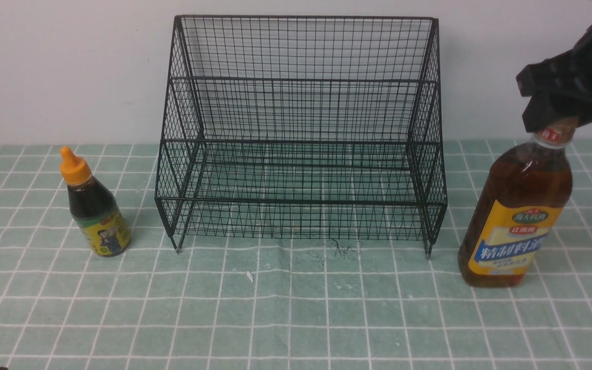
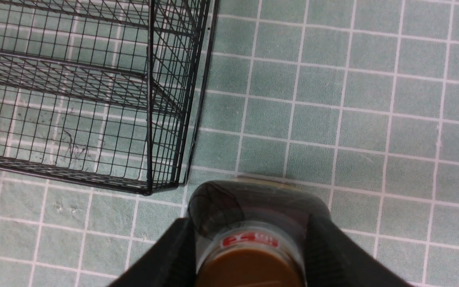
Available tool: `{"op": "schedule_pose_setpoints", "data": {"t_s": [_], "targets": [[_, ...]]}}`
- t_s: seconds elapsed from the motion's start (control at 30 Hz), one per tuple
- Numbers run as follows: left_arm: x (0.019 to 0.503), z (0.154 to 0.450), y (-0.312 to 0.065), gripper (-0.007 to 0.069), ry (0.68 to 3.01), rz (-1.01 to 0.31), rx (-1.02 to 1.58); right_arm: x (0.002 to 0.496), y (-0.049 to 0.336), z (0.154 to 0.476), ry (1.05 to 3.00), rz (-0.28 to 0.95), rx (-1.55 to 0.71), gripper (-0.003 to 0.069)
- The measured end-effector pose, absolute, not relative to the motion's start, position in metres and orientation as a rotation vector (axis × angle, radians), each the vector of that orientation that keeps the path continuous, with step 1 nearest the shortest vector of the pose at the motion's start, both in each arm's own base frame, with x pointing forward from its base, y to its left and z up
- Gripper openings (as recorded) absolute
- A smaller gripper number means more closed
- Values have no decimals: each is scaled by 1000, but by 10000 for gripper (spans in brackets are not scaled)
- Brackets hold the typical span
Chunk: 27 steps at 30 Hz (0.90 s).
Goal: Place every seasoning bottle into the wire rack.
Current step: Use the right arm to grab the condiment bottle closest to it
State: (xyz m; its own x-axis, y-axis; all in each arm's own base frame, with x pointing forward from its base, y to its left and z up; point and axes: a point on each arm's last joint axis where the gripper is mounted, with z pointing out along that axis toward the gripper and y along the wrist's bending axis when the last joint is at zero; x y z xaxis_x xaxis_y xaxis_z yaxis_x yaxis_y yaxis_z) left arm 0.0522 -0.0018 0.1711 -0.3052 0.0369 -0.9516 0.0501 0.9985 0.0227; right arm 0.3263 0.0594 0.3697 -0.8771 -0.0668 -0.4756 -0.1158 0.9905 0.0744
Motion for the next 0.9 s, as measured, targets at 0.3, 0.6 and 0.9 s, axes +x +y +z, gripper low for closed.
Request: {"op": "schedule_pose_setpoints", "data": {"t_s": [0.3,0.6,0.9], "targets": [[52,171,-2,-6,1881,-13,63,326,60,370,2644,143,-126,356],[52,171,-2,-6,1881,-13,63,326,62,370,2646,178,-105,472],[52,171,-2,-6,1881,-13,63,321,61,368,2648,195,-63,486]]}}
